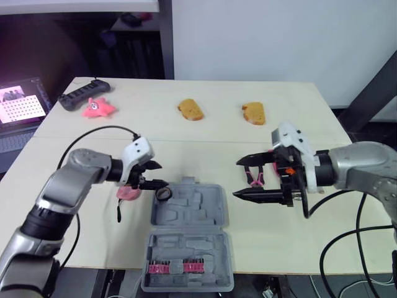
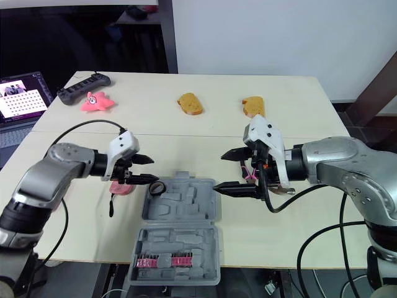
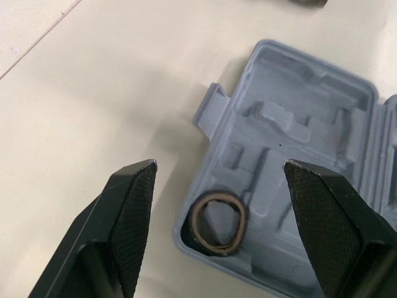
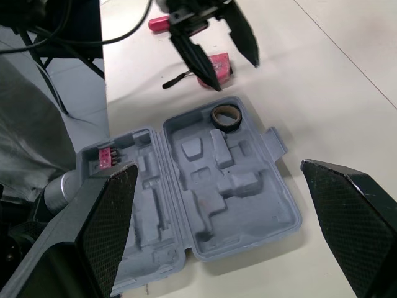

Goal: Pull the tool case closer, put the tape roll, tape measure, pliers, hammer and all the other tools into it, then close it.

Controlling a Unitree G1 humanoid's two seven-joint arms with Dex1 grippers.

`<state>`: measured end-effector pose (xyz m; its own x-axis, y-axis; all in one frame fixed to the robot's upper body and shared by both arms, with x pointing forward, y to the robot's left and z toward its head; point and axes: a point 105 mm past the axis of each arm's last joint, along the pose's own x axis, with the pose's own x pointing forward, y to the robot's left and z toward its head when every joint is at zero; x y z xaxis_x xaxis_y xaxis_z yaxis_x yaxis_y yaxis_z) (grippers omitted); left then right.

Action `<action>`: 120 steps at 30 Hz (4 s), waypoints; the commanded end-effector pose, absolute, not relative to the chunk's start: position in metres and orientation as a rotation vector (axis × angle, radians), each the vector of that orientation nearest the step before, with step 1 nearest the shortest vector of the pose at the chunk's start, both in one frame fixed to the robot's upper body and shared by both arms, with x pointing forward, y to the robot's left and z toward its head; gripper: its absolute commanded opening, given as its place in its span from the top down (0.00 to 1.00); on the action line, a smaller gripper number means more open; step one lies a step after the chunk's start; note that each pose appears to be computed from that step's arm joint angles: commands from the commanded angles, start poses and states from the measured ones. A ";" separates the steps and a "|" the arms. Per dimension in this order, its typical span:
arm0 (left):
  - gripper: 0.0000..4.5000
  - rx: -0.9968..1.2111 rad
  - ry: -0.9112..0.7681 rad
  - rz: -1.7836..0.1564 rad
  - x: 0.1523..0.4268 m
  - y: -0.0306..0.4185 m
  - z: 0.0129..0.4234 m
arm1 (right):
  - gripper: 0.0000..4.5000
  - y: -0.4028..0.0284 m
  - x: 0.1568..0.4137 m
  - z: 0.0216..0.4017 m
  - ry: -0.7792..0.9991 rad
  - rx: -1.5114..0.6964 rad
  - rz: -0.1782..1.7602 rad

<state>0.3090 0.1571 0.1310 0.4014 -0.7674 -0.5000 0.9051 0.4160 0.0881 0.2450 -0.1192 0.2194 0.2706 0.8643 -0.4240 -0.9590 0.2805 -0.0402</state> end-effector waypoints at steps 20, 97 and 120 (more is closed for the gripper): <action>0.64 0.321 0.227 -1.072 0.309 0.156 0.089 | 0.00 -0.120 0.245 0.226 0.317 -0.348 1.252; 0.00 0.107 0.137 -0.148 0.137 0.292 0.121 | 0.00 -0.112 0.262 0.243 0.257 -0.301 1.603; 0.00 0.033 0.247 -0.093 0.247 0.266 0.039 | 0.00 -0.121 0.262 0.235 0.330 -0.431 1.433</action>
